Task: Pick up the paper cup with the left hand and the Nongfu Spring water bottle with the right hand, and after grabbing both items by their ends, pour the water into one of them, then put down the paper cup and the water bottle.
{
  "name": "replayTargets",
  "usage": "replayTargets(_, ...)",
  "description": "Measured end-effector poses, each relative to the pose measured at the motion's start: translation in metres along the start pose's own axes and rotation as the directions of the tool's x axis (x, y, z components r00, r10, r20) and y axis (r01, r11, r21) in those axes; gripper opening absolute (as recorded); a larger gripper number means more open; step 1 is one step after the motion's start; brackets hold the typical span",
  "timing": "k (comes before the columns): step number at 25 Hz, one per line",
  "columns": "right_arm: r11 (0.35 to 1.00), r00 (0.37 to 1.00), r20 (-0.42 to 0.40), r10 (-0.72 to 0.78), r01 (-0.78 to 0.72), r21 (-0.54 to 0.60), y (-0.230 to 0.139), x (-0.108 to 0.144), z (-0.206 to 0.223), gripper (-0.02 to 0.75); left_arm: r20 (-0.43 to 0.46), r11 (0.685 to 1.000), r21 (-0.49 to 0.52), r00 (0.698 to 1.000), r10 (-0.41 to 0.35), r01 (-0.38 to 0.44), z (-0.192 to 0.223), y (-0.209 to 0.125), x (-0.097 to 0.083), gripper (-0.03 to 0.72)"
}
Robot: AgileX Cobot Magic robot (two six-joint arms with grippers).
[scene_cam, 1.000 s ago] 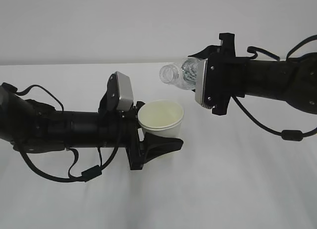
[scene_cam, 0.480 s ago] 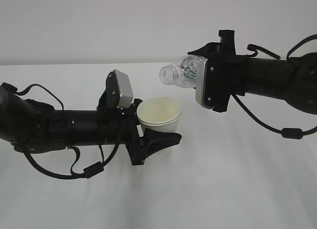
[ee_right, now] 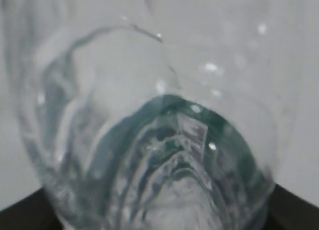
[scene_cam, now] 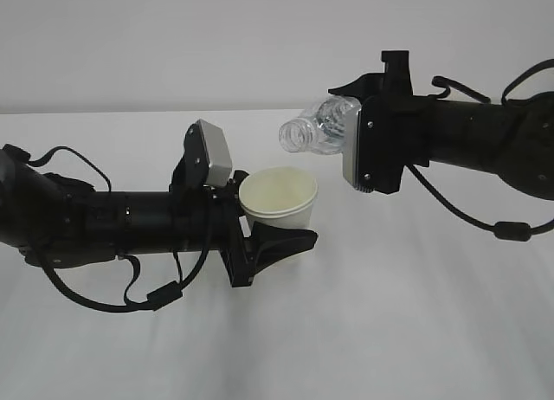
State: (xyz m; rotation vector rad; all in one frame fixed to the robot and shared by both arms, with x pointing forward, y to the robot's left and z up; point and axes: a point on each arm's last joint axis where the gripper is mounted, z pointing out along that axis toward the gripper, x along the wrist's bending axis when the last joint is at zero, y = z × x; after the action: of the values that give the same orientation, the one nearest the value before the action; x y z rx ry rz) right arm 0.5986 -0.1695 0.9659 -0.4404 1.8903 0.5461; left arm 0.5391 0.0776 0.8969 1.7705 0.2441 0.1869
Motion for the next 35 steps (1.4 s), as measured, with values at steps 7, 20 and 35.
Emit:
replayTargets(7,1.0,0.999,0.015,-0.029,0.029,0.009,-0.0008,-0.0014,0.0,0.491,0.001,1.0,-0.002,1.0,0.001,-0.001,0.0,0.0002,-0.0001,0.5)
replayTargets(20,0.998,0.996,0.061,-0.068,0.068,0.0,0.0004,-0.0056,-0.0001,0.491,0.015,1.0,-0.025,1.0,0.003,-0.003,0.0,0.0023,-0.0013,0.493)
replayTargets(35,0.993,0.99,0.079,-0.116,0.117,-0.006,0.0014,-0.0071,-0.0002,0.491,0.02,1.0,-0.029,1.0,0.005,-0.005,0.0,0.0027,-0.0019,0.493)
